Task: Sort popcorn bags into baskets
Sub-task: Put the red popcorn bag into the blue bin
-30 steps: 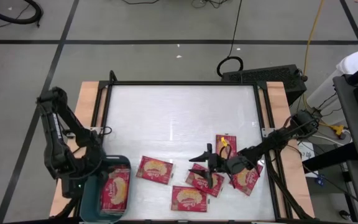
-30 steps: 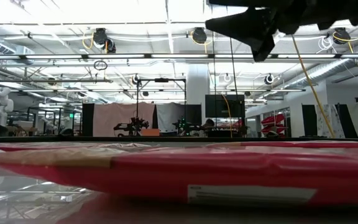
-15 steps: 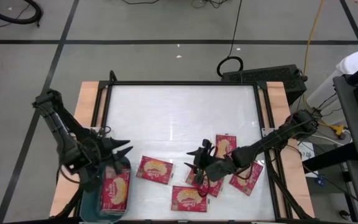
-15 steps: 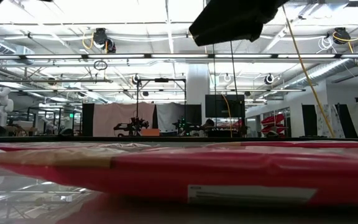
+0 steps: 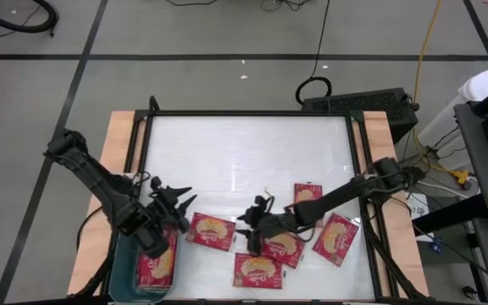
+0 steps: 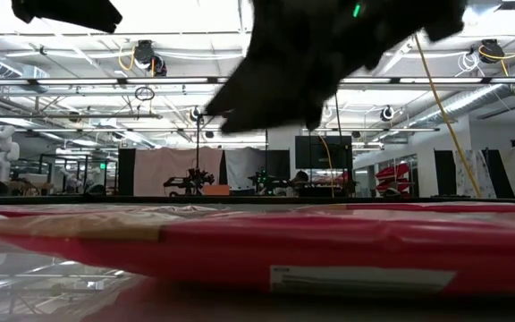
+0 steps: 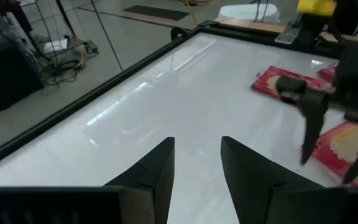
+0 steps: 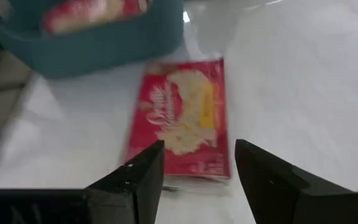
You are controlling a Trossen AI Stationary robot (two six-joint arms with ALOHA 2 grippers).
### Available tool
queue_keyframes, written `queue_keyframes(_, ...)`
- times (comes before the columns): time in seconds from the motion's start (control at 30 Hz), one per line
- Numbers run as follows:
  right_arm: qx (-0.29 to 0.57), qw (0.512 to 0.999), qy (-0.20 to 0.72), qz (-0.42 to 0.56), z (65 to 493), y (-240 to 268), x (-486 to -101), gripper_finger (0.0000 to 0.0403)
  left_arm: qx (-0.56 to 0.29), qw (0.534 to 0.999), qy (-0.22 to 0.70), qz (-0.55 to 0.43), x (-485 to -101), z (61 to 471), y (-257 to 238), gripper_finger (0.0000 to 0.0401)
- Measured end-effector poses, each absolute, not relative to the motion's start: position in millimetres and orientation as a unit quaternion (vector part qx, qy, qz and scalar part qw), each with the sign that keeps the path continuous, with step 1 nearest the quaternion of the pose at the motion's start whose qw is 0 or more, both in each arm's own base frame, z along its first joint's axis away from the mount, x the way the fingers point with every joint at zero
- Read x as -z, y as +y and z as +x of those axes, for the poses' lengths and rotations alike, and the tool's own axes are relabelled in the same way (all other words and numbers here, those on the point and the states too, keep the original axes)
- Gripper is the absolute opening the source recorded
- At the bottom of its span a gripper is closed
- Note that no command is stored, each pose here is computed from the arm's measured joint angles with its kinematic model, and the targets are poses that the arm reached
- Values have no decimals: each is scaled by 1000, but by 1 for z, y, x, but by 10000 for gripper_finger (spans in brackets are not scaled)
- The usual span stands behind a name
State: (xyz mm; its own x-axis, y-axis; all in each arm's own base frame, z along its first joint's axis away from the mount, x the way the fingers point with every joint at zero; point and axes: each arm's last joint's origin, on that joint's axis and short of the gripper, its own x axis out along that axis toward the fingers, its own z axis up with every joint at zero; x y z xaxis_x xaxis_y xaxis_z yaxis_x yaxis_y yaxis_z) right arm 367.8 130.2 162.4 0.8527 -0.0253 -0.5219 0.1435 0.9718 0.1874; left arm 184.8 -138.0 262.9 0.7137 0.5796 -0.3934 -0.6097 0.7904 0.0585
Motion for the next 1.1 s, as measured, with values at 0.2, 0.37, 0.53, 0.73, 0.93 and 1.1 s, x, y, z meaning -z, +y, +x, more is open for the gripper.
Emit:
queue_keyframes(0.2, 15, 953, 300, 37, 382, 137, -135, 187, -318, 924, 208, -46, -263, 194, -136, 133)
queue_keyframes(0.37, 7, 944, 330, 29, 384, 130, -120, 188, -309, 927, 208, -44, -265, 199, -137, 133)
queue_keyframes(0.53, 15, 942, 334, -2, 385, 124, -118, 188, -302, 930, 207, -46, -266, 203, -137, 133)
queue_keyframes(0.73, -23, 937, 348, 16, 390, 107, -117, 180, -297, 931, 206, -48, -267, 207, -137, 133)
queue_keyframes(0.93, -31, 930, 365, 34, 394, 98, -102, 115, -299, 931, 204, -52, -268, 210, -135, 133)
queue_keyframes(1.1, -23, 930, 365, 26, 396, 93, -95, 15, -301, 929, 209, -44, -261, 210, -133, 133)
